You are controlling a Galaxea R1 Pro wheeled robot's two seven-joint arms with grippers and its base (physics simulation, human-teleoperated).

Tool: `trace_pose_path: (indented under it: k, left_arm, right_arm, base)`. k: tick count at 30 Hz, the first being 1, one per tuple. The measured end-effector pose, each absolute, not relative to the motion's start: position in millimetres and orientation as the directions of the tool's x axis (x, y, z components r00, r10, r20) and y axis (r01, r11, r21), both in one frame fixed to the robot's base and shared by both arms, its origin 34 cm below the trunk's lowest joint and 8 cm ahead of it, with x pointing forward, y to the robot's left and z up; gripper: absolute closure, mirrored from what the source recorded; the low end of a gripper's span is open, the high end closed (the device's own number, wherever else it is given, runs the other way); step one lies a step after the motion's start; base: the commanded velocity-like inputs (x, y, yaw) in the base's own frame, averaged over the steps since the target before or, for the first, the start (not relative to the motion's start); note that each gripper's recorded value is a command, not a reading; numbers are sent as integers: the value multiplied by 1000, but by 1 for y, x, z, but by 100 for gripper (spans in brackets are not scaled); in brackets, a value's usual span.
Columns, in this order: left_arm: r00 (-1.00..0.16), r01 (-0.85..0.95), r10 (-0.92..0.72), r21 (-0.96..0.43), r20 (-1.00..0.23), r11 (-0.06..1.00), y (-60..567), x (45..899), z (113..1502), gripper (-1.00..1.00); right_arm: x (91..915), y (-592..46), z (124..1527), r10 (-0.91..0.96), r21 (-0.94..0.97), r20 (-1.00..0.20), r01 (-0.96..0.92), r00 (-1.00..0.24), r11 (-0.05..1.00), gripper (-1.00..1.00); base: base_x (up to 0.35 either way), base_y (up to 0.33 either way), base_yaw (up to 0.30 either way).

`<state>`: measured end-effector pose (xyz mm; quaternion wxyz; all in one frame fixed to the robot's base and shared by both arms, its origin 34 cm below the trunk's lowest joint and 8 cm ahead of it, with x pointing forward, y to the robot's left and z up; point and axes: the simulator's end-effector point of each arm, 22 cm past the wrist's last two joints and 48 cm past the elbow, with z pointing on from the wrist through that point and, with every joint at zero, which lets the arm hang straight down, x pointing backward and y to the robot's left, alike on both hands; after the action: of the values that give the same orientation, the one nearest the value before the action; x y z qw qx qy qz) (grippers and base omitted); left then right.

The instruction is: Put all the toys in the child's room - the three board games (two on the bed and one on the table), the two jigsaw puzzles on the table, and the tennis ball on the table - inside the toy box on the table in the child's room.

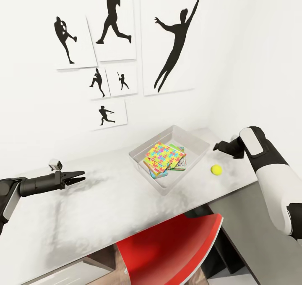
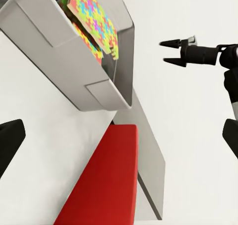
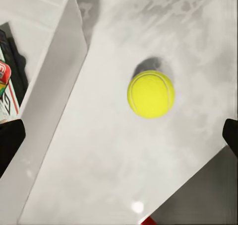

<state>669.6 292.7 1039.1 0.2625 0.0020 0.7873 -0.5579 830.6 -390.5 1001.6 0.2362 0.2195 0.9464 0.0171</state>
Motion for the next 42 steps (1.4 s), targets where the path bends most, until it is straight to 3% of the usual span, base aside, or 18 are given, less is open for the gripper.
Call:
trace_pose_path:
  k: [16, 31, 42]
  left_arm:
    - [-870, 319, -290, -904, -398, 284, 289, 663, 1050, -100]
    - [-879, 300, -290, -912, -378, 280, 291, 664, 1039, -100]
    - [-886, 284, -290, -917, -363, 281, 292, 664, 1029, -100]
  right_arm:
    - [829, -390, 982, 424, 103, -420, 422, -802, 901, -100]
    - [830, -393, 962, 437, 90, -414, 442, -798, 893, -100]
    - [824, -419, 939, 401, -35, -437, 460, -805, 887, -100]
  base:
    - [0, 0, 0]
    - [0, 0, 0]
    - [0, 0, 0]
